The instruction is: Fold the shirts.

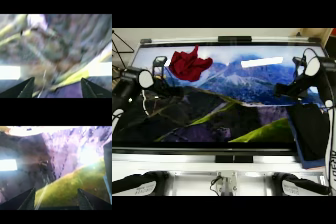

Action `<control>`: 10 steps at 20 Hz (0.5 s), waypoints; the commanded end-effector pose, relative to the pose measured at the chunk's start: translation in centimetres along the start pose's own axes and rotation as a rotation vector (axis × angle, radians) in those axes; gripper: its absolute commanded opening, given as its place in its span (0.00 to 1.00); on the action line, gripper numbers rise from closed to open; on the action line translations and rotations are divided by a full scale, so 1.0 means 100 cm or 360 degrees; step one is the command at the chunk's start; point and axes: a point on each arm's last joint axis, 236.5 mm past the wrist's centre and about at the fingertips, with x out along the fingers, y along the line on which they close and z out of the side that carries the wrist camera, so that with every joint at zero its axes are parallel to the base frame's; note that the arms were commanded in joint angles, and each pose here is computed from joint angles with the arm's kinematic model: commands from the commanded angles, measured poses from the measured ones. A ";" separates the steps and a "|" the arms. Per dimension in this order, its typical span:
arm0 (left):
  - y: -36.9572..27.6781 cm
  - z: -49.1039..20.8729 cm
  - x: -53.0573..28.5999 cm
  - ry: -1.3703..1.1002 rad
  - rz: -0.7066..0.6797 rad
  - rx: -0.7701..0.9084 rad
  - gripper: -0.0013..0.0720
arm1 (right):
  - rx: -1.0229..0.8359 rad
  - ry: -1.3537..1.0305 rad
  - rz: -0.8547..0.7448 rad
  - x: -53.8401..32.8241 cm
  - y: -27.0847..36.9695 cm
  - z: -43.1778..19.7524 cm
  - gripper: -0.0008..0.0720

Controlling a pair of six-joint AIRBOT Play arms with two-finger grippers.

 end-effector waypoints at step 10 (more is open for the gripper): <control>0.081 0.122 0.148 -0.0083 0.0078 -0.0344 0.95 | 0.0000 -0.0236 0.0074 -0.003 0.012 0.035 0.88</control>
